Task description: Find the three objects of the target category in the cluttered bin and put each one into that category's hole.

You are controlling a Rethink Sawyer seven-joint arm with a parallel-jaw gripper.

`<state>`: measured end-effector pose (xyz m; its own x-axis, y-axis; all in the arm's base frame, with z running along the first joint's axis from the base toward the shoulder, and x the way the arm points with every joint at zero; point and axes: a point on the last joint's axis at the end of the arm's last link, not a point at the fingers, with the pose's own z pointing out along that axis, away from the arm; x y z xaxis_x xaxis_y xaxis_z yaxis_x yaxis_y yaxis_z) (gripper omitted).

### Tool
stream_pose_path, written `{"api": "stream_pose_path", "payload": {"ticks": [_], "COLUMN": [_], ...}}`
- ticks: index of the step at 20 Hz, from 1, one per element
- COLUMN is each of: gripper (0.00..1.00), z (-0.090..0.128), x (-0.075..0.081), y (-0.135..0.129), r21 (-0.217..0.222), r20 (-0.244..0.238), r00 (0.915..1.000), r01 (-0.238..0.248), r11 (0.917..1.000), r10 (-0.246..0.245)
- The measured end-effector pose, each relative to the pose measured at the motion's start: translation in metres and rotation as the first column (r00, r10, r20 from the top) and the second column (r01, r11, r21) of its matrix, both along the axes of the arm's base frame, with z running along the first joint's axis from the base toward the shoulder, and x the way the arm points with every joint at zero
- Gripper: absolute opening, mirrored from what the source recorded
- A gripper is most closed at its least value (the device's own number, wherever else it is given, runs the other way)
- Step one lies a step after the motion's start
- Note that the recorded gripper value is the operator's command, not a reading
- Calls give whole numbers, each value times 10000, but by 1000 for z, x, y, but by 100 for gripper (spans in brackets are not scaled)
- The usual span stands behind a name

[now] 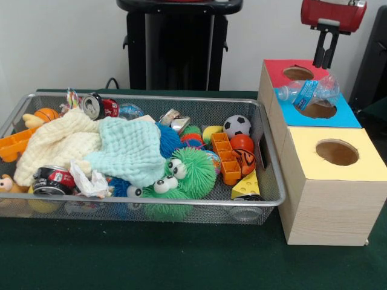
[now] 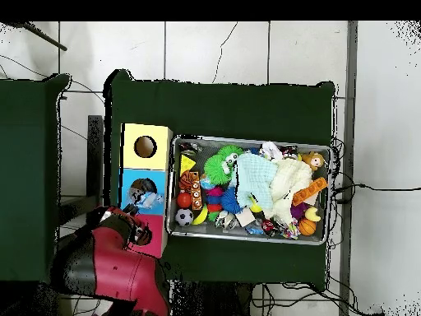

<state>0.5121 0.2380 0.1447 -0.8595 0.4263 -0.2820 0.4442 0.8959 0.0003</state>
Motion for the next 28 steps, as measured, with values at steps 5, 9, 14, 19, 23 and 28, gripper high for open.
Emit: {"api": "stream_pose_path", "payload": {"ticks": [5,9,14,19,23,28], "gripper": [0,0,0,0,0,0], "z": [1,1,0,-3,-4,-5], "x": [1,2,5,8,8,10], "y": [-1,-4,-9,-13,-13,-12], "r21": [7,9,25,95,115,111], "r20": [13,11,-1,-48,-38,123], "r00": [10000,10000,9998,9996,9996,9996], "r01": [15,77,181,280,287,257], "r11": [10000,10000,9998,9996,9995,9996], "r10": [-15,-77,-181,-279,-287,-259]}}
